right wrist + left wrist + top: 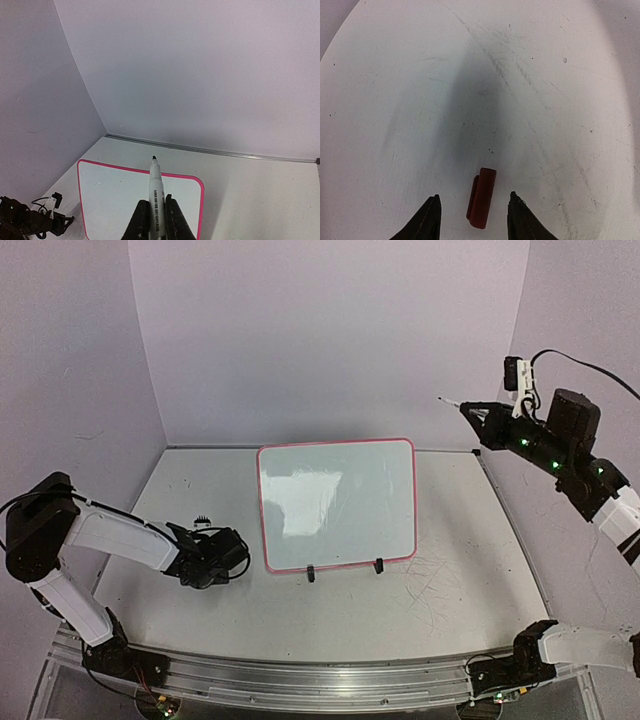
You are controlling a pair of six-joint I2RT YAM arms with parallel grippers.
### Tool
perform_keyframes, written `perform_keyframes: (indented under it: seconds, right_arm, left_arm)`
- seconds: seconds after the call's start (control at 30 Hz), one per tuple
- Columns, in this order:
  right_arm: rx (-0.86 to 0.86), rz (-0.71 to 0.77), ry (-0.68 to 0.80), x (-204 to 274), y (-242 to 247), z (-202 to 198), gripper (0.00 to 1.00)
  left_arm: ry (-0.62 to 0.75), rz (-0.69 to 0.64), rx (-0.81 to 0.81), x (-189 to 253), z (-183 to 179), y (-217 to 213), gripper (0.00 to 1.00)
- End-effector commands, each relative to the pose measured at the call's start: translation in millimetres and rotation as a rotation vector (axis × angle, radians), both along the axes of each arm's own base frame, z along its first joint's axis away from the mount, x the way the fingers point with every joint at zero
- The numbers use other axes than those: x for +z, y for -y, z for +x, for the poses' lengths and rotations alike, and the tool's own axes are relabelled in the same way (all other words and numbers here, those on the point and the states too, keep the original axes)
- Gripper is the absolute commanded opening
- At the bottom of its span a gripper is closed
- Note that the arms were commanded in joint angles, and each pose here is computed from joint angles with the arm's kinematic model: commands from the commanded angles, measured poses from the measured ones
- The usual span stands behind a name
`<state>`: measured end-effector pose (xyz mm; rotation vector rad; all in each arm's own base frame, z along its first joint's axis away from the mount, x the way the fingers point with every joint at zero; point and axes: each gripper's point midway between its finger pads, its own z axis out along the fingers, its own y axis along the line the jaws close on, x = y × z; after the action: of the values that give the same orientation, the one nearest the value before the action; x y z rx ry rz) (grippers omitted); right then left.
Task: Write a sentence on the whiteboard
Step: Put down the pen cap at the corner of the board, then hold the whiteboard at the center of the board.
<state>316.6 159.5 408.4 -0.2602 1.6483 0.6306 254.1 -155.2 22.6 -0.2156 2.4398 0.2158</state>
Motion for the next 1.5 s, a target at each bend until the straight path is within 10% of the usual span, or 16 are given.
perform_keyframes:
  seconds: [0.0, 0.33, 0.7, 1.47]
  right_arm:
    - [-0.019, 0.009, 0.031, 9.2, 3.8, -0.5, 0.00]
    - [-0.168, -0.031, -0.083, -18.3, 24.5, 16.2, 0.00]
    - [-0.057, -0.084, -0.130, -26.0, -23.2, 16.5, 0.00]
    - [0.376, -0.184, -0.120, -68.7, -257.4, -22.9, 0.00]
  left_arm:
    - [0.055, -0.015, -0.007, 18.9, 5.7, -0.6, 0.55]
    - [0.230, -0.220, -0.047, 128.4, 31.9, -9.5, 0.85]
    - [0.378, -0.920, -0.590, 200.0, 59.3, 24.9, 0.94]
    - [0.117, -1.052, -1.137, 167.6, 67.4, 132.2, 0.84]
